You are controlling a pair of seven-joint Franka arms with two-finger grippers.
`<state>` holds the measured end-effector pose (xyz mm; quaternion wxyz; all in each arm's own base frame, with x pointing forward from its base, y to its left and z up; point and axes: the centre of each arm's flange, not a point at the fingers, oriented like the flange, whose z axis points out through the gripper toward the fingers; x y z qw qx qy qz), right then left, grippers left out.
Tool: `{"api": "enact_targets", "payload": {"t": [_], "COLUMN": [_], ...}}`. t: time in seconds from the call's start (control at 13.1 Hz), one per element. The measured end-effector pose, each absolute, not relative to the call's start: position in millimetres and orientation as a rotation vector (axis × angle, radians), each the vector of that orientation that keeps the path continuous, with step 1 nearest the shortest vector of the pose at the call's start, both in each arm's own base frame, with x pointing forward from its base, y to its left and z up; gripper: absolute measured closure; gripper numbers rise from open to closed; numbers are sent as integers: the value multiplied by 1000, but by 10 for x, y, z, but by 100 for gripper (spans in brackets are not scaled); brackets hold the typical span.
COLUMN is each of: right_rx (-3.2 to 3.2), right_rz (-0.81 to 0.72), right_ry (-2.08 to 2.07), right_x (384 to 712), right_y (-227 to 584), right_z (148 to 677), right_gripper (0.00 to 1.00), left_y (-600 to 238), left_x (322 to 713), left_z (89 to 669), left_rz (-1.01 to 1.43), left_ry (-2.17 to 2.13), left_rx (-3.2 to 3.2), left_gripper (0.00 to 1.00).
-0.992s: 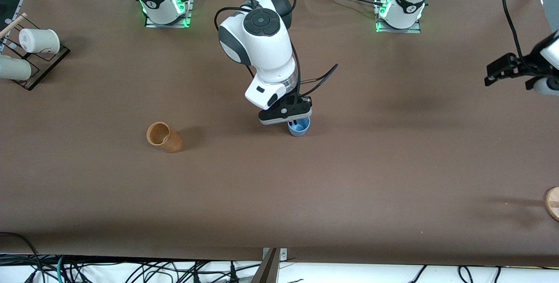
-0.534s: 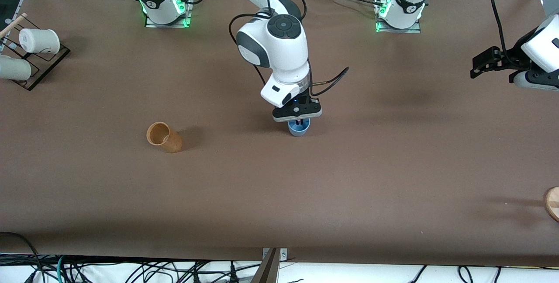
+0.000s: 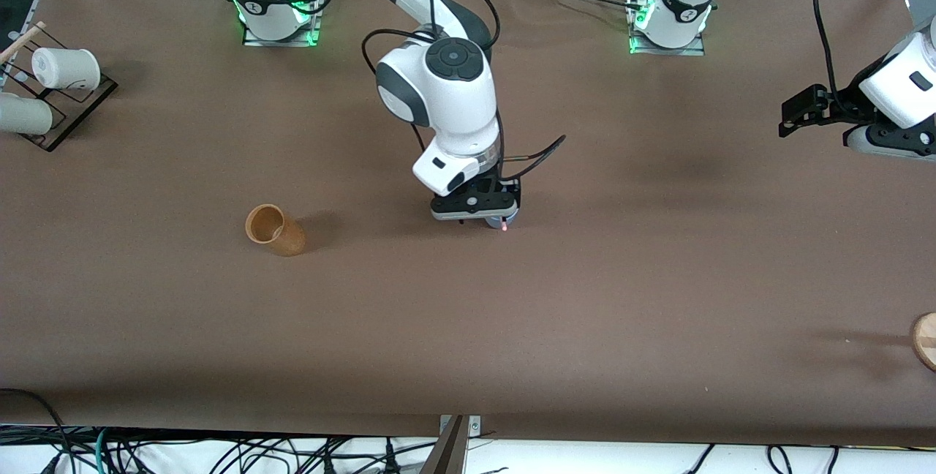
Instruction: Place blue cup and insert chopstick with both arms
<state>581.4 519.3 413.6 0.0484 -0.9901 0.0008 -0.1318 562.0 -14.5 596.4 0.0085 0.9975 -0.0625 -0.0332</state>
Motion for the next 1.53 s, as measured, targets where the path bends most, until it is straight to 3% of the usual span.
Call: {"api": "enact_targets", "payload": {"t": [0.08,0.46,0.84,1.15,1.53], "right_rx": [-3031,-3086,-3111,-3115,-3116], "right_rz": [-358,-64,83,113,101], "right_ry": [0,-154,-470,-568,-573], "right_x": [5871,6140,5971,5748,5715], "right_y": [5012,3385,1853,1462,1475], "right_z": [4321,5161,5445,5521,5564], "right_gripper": [0,0,0,0,0], "left_y": [-152,-352,-487,-538,-761], "left_x": [5633,5658,5692,5701,5680], "left_z": [5955,5950,5956,5936,5926], "left_rz": [-104,-95,-54,-56,-59], "left_ry": [-197,-253,-289,-303,-363], "left_rx": [3116,3112,3110,3108,3101], "left_gripper": [0,0,0,0,0]}}
